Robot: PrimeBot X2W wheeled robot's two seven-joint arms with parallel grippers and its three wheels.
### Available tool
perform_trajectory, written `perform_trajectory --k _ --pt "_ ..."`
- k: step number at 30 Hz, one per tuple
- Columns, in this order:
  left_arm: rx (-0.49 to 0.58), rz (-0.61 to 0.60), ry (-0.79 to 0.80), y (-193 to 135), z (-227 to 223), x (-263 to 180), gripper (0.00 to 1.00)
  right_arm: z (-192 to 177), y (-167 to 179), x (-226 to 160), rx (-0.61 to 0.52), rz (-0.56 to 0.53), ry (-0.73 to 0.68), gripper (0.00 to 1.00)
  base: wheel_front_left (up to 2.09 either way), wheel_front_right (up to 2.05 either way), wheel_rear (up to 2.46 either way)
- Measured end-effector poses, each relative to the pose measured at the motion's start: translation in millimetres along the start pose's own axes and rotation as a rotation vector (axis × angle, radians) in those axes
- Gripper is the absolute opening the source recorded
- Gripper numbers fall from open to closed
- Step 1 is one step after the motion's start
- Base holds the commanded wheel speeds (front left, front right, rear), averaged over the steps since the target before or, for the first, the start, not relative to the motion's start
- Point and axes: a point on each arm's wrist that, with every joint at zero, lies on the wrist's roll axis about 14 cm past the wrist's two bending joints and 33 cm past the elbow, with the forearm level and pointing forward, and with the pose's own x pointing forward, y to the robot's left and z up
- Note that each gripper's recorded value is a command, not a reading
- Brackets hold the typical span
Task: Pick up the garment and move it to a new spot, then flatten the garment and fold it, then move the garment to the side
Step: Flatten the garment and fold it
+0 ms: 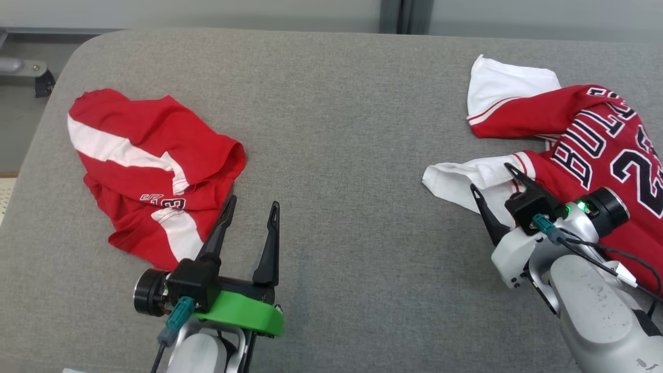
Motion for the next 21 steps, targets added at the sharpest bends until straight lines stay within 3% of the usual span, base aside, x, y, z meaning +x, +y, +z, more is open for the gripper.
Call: perform_trajectory --k 9,10,11,12,17,21 --pt "-0.008 0.056 0.021 16.2 -5.5 -7.3 1.00 -20.1 4.9 29.6 -0.179 0.086 0.090 1.00 0.00 0.00 0.00" --pt "-0.008 0.057 0.023 16.9 -5.9 -7.9 1.00 -22.9 5.6 32.0 -0.177 0.090 0.103 0.88 0.00 0.00 0.00" --pt "-0.008 0.058 0.024 17.3 -6.1 -8.3 1.00 -25.0 6.1 33.6 -0.178 0.094 0.114 0.11 0.00 0.00 0.00" --pt "-0.008 0.061 0.025 18.1 -6.2 -8.7 1.00 -26.0 6.8 35.8 -0.182 0.099 0.120 0.00 0.00 0.00 0.00" --pt "-0.010 0.055 0.017 16.6 -4.0 -6.9 1.00 -1.1 -2.2 48.3 -0.172 0.077 0.048 0.00 0.00 0.00 0.00" --pt "-0.009 0.038 0.009 11.6 -1.5 -5.4 1.00 46.3 -26.0 55.3 -0.127 -0.005 -0.100 0.00 0.00 0.00 0.00"
